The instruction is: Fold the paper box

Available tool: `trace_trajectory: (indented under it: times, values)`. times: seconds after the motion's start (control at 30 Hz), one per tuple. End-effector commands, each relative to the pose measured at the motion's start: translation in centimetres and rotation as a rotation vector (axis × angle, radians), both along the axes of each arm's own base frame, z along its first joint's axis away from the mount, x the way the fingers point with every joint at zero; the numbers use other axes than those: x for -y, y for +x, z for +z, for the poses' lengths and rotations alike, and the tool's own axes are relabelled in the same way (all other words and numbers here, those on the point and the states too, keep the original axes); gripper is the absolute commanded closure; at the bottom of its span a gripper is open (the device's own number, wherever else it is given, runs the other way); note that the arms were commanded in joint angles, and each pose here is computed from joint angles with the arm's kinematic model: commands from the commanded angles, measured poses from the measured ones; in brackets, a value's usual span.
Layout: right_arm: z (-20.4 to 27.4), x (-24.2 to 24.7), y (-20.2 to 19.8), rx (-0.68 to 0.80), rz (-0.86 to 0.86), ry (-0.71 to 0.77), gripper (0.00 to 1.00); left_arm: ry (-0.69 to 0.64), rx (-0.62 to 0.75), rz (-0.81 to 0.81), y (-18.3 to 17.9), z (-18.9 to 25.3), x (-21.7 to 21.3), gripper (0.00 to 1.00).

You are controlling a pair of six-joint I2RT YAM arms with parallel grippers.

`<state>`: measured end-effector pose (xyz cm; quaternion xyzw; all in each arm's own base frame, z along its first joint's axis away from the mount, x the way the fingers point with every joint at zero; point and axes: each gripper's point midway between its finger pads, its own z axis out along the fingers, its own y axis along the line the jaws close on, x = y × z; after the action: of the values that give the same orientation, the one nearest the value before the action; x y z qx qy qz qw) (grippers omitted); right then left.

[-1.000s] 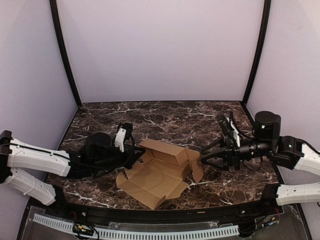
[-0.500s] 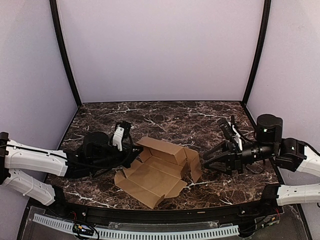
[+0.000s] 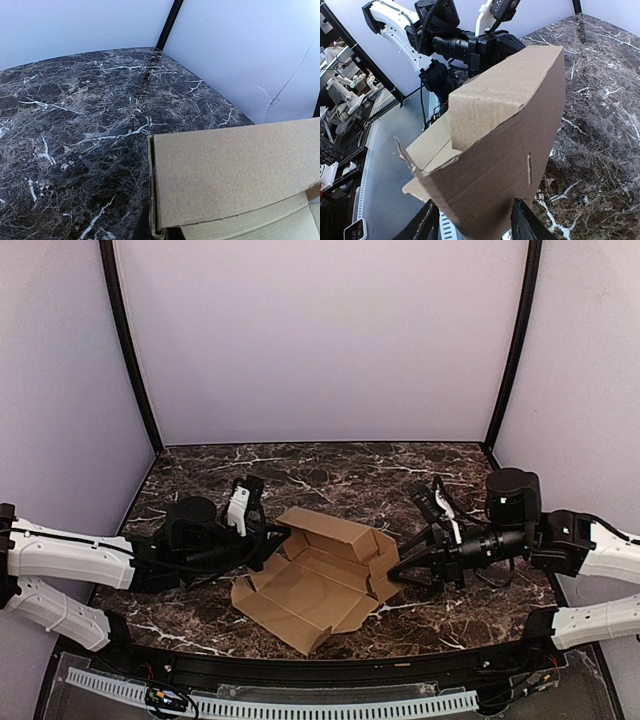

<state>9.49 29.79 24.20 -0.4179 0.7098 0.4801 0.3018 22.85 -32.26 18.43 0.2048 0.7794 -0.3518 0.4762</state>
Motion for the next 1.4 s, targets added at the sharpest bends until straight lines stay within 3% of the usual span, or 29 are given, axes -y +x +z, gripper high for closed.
trace_trajectory:
  times: [0.0,0.4,0.93,1.37]
  values:
    - [2.6,-1.0,1.1,0.068,-0.033,0.055,0.52,-0.028,0.026,-0.048,-0.5,1.7,0.8,0.99]
    - [4.1,-1.8,2.2,0.078,-0.076,0.093,0.54,-0.005,0.068,-0.094,-1.1,1.7,1.0,0.99]
    - [3.1,-4.2,1.6,0.064,-0.040,0.067,0.53,0.063,0.018,0.107,1.7,0.3,-0.4,0.99]
    - [1.5,-5.6,1.2,0.063,-0.026,0.011,0.51,0.097,-0.002,0.158,2.4,-0.2,-1.0,0.99]
